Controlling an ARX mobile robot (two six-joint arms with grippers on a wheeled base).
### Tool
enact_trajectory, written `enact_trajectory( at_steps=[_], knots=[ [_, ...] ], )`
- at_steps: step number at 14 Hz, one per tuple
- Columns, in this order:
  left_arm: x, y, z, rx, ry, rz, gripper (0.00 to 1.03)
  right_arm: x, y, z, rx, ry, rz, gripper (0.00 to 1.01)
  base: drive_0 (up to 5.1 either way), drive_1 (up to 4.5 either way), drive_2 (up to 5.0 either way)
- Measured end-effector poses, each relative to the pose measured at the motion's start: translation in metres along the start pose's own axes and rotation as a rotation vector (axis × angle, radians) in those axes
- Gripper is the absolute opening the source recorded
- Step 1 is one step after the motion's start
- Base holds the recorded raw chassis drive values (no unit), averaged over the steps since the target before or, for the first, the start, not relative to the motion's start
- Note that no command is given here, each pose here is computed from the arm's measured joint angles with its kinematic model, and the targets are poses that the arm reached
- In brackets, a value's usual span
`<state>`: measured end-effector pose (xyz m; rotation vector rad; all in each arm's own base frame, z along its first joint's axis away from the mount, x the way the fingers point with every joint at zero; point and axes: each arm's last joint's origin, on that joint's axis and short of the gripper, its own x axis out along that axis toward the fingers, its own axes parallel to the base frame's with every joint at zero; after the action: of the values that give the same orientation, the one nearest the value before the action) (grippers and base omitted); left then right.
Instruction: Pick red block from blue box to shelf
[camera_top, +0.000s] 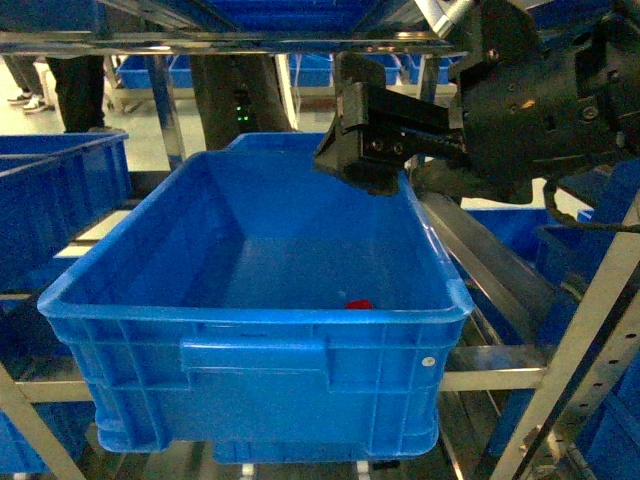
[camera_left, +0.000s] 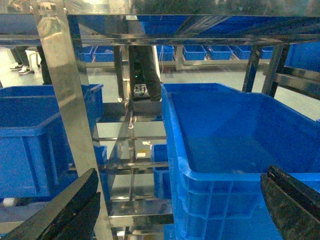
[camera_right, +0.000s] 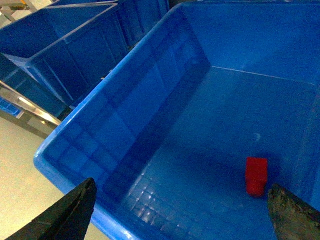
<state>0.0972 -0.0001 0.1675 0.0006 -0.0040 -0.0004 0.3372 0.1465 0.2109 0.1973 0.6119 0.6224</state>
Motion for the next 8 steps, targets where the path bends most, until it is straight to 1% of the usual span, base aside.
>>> enact_trajectory(
  at_steps=[2, 3, 4, 6, 7, 8],
  knots=[
    [0.000, 0.000, 0.000, 0.000, 0.000, 0.000, 0.98, -0.007, 0.002, -0.001, 0.006, -0.008, 0.002, 0.98, 0.0, 0.00, 0.0],
    [0.000, 0.000, 0.000, 0.000, 0.000, 0.000, 0.98, -0.016, 0.002, -0.002, 0.007, -0.024, -0.001, 0.98, 0.0, 0.00, 0.0],
    [0.000, 0.000, 0.000, 0.000, 0.000, 0.000, 0.98, -0.028, 0.002, -0.005, 0.011, -0.033, -0.006, 0.98, 0.0, 0.00, 0.0],
    [0.000, 0.000, 0.000, 0.000, 0.000, 0.000, 0.98, -0.058, -0.007, -0.013, 0.031, -0.067, -0.048, 0.98, 0.0, 0.00, 0.0],
    [0.000, 0.000, 0.000, 0.000, 0.000, 0.000, 0.98, -0.074, -0.013, -0.016, 0.042, -0.092, -0.085, 0.98, 0.0, 0.00, 0.0],
    [0.000, 0.000, 0.000, 0.000, 0.000, 0.000, 0.98, -0.091, -0.017, -0.017, 0.031, -0.137, -0.135, 0.98, 0.0, 0.00, 0.0]
  ],
)
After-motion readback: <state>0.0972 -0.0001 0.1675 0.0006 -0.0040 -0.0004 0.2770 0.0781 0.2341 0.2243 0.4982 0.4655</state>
